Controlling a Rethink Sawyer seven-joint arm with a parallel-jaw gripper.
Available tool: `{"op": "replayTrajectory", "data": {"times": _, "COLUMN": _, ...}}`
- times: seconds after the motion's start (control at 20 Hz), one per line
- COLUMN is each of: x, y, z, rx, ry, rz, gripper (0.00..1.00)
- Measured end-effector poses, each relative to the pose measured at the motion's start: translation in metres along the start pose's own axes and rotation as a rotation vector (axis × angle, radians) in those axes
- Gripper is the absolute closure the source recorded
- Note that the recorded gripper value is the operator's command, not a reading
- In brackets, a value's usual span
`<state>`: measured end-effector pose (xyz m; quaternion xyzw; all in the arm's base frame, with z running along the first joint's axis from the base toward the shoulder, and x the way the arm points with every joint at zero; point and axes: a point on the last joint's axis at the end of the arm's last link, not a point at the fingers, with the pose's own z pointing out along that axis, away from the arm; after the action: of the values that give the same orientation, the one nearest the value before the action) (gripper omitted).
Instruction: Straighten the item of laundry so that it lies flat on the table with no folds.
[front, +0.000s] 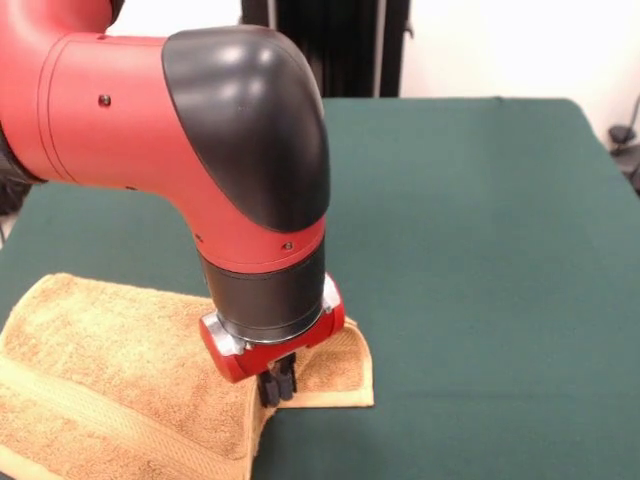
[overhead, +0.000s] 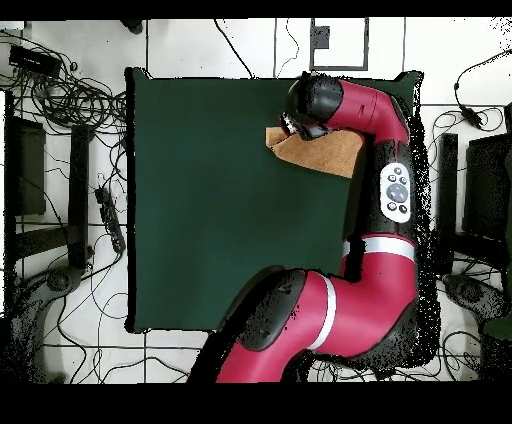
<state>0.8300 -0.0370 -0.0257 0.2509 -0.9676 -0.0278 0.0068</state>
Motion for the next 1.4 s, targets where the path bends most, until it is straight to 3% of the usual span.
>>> {"op": "replayTrajectory", "data": {"times": 0.35, "x": 0.0074, "y": -0.0012, "z": 0.0132, "rx": -0.032, "ry": -0.048, "rz": 0.04, "gripper": 1.0}}
{"op": "replayTrajectory", "data": {"times": 0.4, "x": 0.0055, "y": 0.0004, "z": 0.0123, "rx": -0.04, "ry": -0.053, "rz": 0.045, "gripper": 0.0}}
{"op": "replayTrajectory", "data": {"times": 1.4, "x": 0.0018, "y": 0.0036, "z": 0.0115, "rx": -0.072, "ry": -0.072, "rz": 0.064, "gripper": 0.0}}
